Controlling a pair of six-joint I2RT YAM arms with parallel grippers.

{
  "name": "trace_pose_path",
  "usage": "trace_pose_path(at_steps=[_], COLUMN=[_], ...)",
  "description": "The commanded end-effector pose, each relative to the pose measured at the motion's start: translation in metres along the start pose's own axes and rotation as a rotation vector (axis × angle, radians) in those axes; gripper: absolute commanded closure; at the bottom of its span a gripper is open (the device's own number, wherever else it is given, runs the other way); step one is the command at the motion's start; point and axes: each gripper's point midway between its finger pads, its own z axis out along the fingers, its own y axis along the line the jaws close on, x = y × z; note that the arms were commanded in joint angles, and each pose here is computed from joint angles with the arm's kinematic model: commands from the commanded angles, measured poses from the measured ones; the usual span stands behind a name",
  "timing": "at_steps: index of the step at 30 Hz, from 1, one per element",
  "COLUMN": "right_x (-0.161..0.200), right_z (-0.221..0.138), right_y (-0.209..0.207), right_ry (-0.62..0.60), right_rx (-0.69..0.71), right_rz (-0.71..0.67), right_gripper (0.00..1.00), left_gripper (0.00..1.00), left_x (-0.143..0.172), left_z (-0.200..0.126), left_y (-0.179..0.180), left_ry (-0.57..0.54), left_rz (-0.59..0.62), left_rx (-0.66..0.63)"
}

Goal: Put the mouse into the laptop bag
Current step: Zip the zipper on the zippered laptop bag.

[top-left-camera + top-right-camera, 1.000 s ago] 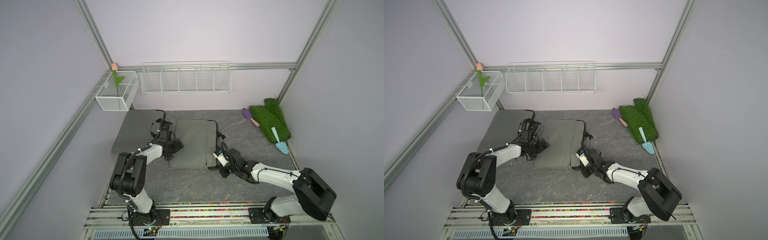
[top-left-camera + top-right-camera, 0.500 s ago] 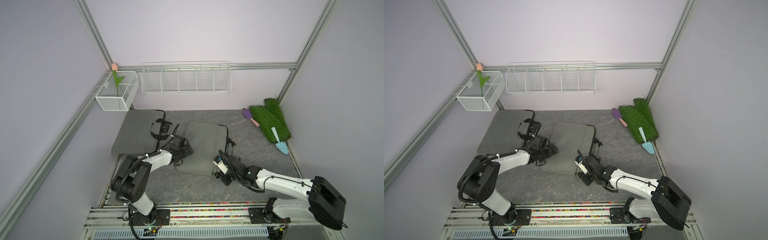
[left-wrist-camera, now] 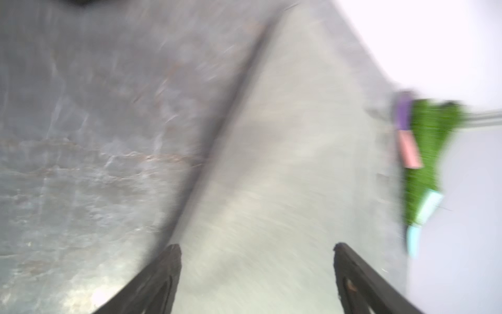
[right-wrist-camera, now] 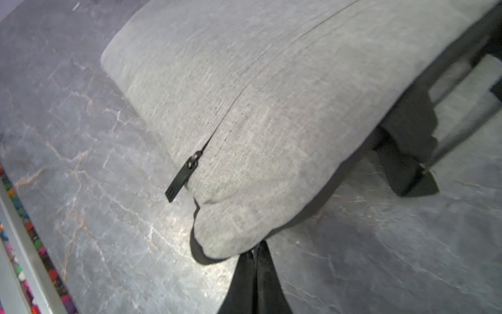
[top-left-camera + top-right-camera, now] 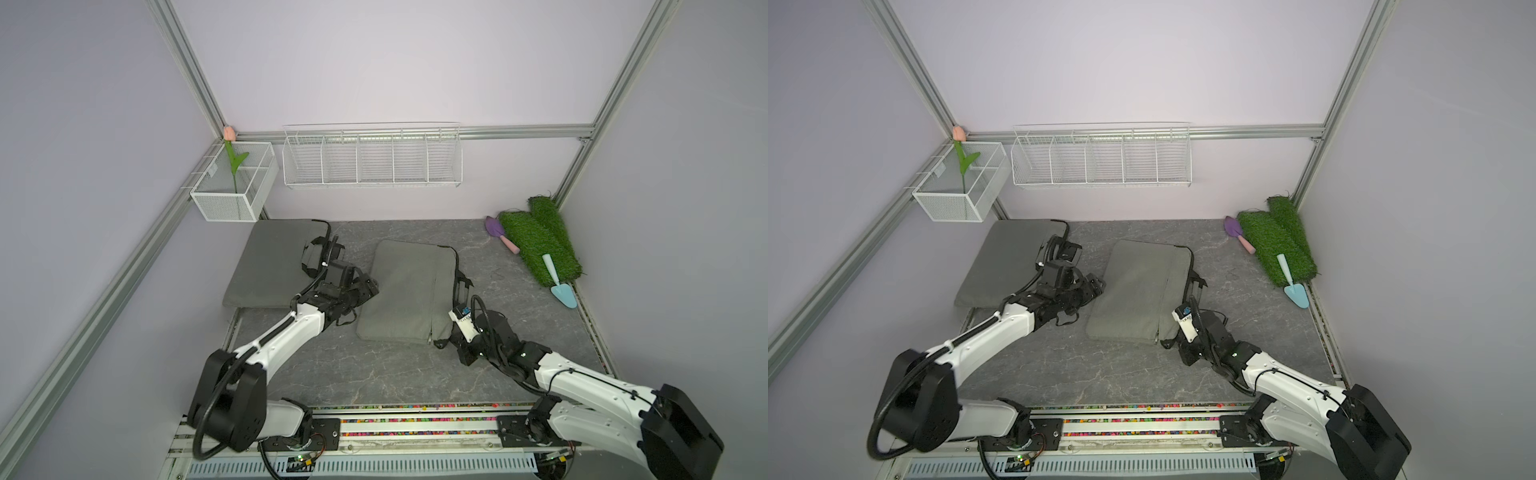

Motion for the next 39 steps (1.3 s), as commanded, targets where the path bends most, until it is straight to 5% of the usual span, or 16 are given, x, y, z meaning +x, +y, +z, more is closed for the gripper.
trace_pose_path(at_steps=[1, 8, 19, 33, 39], right_x=[-0.076, -0.105, -0.082, -0.054, -0.032], right_z=[-0.019, 0.009, 0.028, 0.051, 0.045], right_y=[-0.016, -0.05, -0.073, -0.095, -0.081], right_ry=[-0.222, -0.134, -0.114, -0.028, 0.1], right_rx=[0.009, -0.027, 0.021, 0.104, 0.215], right_rz=[0.046, 0.138, 0.194, 0.242, 0.154], right_gripper=[0.94, 0.94, 0.94, 0.94, 0.94], left_gripper=[0.08, 0.2, 0.39, 0.5, 0.53], left_x=[-0.004, 0.013, 0.084, 0.183, 0.206], left_z=[-0.032, -0.011, 0.123, 0.285, 0.334], left_y=[-0.058, -0.127, -0.227, -0.155, -0.122], left_ry=[-0.079, 0.104, 0.442, 0.645, 0.631], left_rz=[0.134, 0.113, 0.126, -0.058, -0.134], left_rx=[0.16, 0.399, 0.511, 0.385, 0.39])
